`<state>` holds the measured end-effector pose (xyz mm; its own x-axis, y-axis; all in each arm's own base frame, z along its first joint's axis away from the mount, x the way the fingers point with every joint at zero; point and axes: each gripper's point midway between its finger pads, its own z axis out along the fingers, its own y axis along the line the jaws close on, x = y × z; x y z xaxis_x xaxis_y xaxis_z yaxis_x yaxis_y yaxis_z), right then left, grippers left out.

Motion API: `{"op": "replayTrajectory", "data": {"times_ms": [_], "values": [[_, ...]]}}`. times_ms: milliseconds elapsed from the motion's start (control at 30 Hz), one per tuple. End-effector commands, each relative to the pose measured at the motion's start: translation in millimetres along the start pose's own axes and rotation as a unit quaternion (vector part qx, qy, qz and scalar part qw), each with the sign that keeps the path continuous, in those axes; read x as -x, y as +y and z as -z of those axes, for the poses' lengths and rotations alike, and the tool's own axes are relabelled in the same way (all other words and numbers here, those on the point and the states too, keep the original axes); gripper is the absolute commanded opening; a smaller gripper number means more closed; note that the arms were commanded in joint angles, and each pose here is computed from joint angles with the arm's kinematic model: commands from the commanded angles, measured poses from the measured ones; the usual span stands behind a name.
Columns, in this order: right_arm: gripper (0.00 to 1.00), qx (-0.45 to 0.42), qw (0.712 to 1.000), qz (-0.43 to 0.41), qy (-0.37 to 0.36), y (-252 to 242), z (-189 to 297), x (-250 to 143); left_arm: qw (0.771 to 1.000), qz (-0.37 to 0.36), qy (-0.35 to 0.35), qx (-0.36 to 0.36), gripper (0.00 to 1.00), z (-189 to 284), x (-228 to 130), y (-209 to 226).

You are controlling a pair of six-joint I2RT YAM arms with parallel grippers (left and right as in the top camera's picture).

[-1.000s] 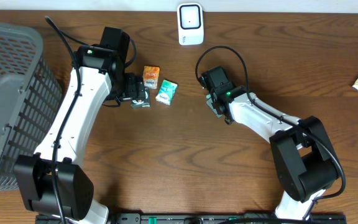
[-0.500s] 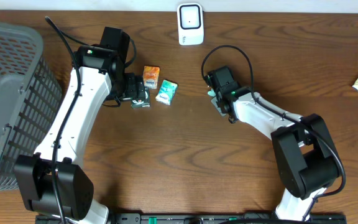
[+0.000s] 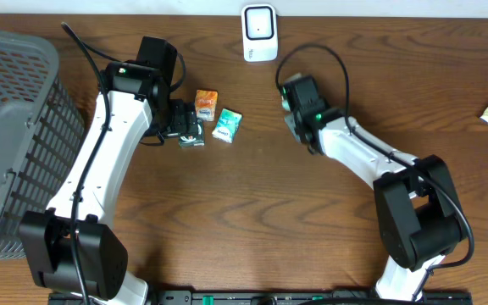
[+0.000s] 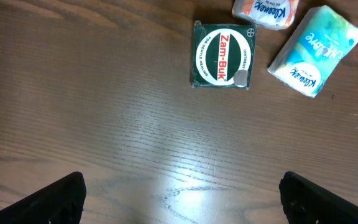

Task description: Scan the item barcode

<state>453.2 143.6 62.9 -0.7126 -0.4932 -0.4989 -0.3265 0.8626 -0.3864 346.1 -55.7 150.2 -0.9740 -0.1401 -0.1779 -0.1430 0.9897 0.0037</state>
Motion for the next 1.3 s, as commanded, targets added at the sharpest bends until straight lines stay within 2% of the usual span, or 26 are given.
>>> {"op": "replayTrajectory", "data": {"times_ms": [0, 200, 367, 600, 733, 900, 1100, 1267], "values": [[0.01, -0.017, 0.998, -0.007, -0.057, -15, 14, 49, 1.000, 0.000, -0.008, 0.003, 0.98, 4, 4, 3], [0.01, -0.044, 0.982, -0.055, -0.176, -35, 32, 111, 1.000, 0.000, -0.008, 0.003, 0.97, 4, 4, 3], [0.01, -0.023, 0.947, -0.112, -0.300, -41, 61, 165, 1.000, 0.000, -0.008, 0.003, 0.98, 4, 4, 3], [0.01, 0.013, 0.911, -0.137, -0.388, -39, 83, 200, 1.000, 0.000, -0.008, 0.003, 0.98, 4, 4, 3], [0.01, 0.009, 0.908, -0.137, -0.396, -39, 74, 217, 1.000, 0.000, -0.008, 0.003, 0.98, 4, 4, 3], [0.01, 0.009, 0.926, -0.120, -0.358, -32, 29, 243, 1.000, 0.000, -0.008, 0.003, 0.98, 4, 4, 3], [0.01, -0.046, 0.949, -0.024, -0.310, -28, -18, 259, 1.000, 0.000, -0.008, 0.003, 0.98, 4, 4, 3], [0.01, -0.075, 0.958, 0.043, -0.275, -19, -44, 252, 1.000, 0.000, -0.008, 0.003, 0.98, 4, 4, 3]]}}
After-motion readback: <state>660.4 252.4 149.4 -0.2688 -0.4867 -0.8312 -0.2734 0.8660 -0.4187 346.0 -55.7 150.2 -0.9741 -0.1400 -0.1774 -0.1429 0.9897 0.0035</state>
